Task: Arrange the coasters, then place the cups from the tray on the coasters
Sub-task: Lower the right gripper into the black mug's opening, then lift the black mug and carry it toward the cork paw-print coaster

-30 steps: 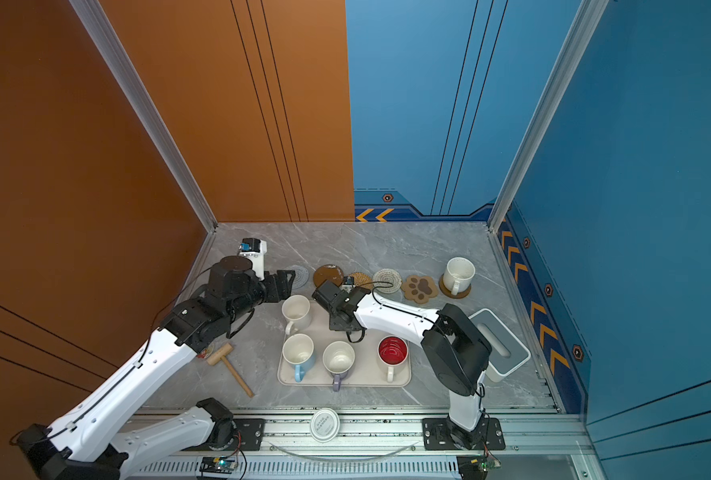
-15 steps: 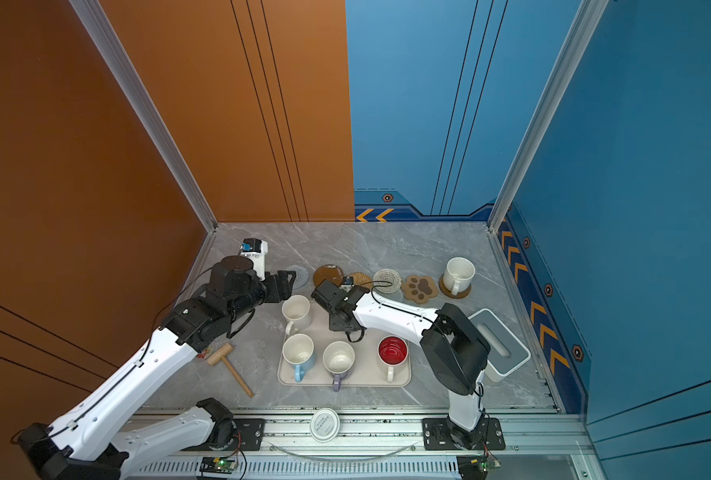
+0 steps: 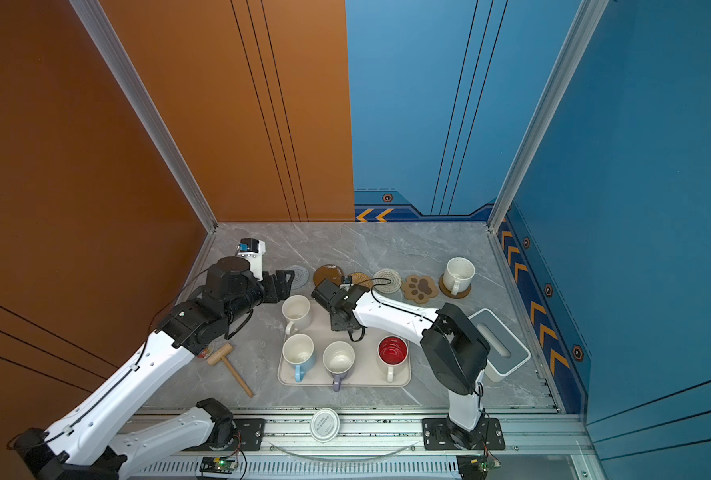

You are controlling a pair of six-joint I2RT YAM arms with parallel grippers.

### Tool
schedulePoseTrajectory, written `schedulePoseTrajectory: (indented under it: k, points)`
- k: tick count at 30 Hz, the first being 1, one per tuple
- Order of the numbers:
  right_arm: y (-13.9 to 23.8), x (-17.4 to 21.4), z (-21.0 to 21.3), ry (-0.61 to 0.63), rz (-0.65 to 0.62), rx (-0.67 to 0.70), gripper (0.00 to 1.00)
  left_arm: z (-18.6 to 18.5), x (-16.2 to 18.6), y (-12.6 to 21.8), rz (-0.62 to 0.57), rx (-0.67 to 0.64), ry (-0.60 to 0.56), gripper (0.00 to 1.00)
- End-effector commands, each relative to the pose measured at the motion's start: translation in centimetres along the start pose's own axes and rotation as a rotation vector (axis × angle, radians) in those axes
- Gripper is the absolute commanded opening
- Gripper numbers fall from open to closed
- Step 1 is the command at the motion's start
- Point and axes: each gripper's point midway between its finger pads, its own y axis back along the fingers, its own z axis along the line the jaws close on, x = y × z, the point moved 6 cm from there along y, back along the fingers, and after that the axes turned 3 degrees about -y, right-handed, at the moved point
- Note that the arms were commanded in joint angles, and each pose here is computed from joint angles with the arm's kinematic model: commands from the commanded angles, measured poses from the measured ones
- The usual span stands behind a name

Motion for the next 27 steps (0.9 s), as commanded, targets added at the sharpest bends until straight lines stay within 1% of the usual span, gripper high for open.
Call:
schedulePoseTrajectory:
  k: [1,8,17,27]
  points:
    - [2.0,-2.0,-0.5,0.006,-0.086,0.016,0.00,0.8,0.5,0.0,0.011,-0.028,0.006,0.78]
    - [3.3,-2.9,-0.5,-0.005,-0.111,-0.021,0.00,0.8,0.4,0.1,0.003,-0.031,0.008,0.78]
    - [4.3,-3.5,-1.4,-0.020,-0.134,-0.032,0.00,0.8,0.3,0.1,0.005,-0.027,0.015,0.78]
    - [6.2,-5.4,-5.3,-0.081,-0.177,-0.030,0.00,0.8,0.2,-0.1,0.000,-0.025,0.021,0.78]
